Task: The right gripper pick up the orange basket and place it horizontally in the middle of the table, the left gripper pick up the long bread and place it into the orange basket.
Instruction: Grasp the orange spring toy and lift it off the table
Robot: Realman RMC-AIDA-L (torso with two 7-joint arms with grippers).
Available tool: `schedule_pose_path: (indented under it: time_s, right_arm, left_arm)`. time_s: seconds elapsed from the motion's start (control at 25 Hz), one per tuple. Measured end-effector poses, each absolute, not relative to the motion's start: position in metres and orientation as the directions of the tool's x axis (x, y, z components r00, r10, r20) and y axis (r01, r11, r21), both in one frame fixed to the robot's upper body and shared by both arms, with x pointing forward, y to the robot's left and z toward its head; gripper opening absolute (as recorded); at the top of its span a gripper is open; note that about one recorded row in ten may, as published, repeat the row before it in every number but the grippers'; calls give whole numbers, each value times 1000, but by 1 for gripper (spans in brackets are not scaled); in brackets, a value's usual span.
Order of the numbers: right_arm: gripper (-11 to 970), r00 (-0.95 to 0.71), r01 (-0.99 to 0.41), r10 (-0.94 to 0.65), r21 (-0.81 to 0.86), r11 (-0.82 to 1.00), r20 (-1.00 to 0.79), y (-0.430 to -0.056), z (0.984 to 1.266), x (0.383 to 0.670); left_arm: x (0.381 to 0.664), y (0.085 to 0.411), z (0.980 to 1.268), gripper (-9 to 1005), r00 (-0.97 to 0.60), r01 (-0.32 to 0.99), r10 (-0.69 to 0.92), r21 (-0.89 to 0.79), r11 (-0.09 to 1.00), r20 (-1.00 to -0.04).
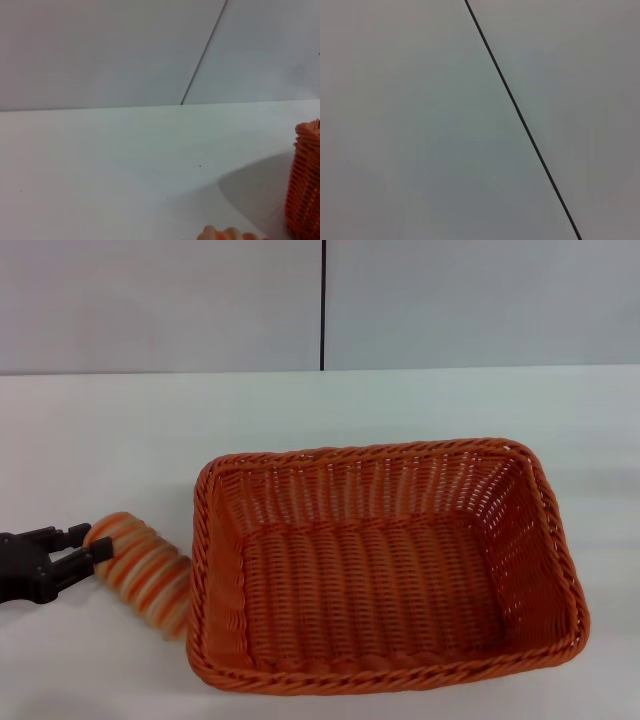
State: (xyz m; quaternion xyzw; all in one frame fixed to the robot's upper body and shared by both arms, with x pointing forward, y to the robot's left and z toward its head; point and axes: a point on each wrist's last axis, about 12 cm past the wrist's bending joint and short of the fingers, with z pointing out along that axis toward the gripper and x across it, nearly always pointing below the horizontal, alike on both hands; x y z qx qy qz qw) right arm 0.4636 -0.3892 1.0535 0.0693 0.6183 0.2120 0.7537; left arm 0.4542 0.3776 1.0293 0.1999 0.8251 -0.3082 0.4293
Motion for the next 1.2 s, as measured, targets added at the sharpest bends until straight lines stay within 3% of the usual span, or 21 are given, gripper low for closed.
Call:
schedule_pose_path:
  time_s: [1.2]
  right_arm:
    - [441,146,-236,412,373,898,-899,-387,1054,469]
  left_arm:
    - [457,378,1030,199,-550,589,63,-333,736,-833]
